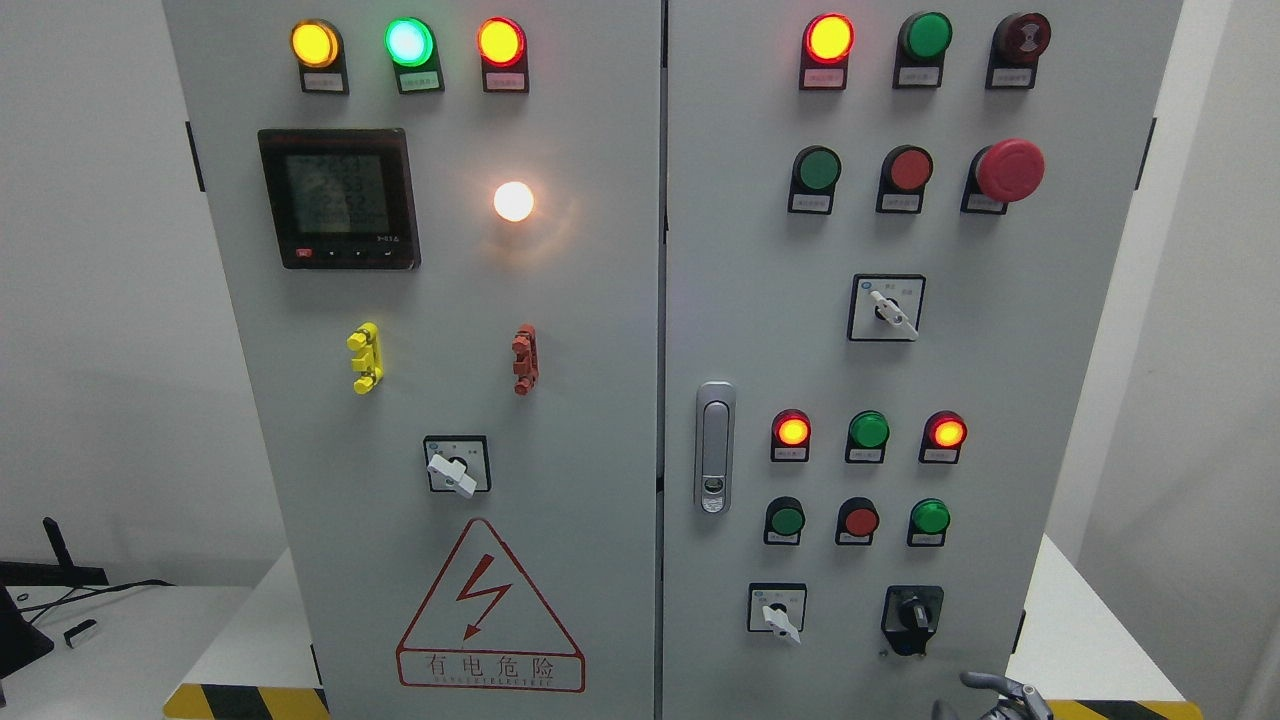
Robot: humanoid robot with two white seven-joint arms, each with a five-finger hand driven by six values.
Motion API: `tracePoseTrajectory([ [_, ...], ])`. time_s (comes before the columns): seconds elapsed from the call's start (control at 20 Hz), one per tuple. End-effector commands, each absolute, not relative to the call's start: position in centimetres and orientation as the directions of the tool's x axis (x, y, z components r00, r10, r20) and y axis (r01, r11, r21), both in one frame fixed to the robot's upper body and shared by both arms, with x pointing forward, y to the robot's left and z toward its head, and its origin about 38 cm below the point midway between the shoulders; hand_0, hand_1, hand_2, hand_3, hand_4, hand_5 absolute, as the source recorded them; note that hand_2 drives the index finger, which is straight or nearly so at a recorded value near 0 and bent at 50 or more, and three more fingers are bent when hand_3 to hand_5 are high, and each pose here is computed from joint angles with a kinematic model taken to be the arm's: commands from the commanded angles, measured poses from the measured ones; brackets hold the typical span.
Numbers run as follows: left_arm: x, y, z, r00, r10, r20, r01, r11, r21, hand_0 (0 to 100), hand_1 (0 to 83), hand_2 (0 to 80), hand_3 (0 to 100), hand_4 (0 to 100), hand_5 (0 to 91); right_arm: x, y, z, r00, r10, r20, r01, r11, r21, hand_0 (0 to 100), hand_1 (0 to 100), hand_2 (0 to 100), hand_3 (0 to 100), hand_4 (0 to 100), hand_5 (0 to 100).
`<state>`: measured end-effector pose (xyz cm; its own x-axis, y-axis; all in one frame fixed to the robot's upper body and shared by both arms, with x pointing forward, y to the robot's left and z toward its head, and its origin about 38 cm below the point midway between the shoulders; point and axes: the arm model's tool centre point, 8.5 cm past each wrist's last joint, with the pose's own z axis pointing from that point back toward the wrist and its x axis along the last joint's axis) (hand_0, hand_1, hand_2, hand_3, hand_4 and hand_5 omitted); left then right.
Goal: Trip black knob to open circuit
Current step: 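Raise the right hand up toward the black rotary knob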
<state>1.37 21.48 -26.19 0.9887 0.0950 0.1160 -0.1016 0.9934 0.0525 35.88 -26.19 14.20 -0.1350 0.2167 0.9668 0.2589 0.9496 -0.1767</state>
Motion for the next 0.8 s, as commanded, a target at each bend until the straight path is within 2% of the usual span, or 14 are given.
tracePoseTrajectory([
  [0.0,1.4,21.6,-26.2,0.988,0.099,0.117,-0.106,0.993,0.054,12,38.9,0.0,0,0,0.0,37.1,-25.8,14.6,-0.129,0.185,0.974,0.272,0.951,-0.145,38,73,39,83,94,100],
  [0.75,1.4,21.5,-26.2,0.988,0.100,0.117,-0.106,0.993,0.053,12,38.9,0.0,0,0,0.0,39.6,-26.5,14.5,-0.098,0.186,0.978,0.300,0.942,-0.149,38,71,41,84,94,100],
])
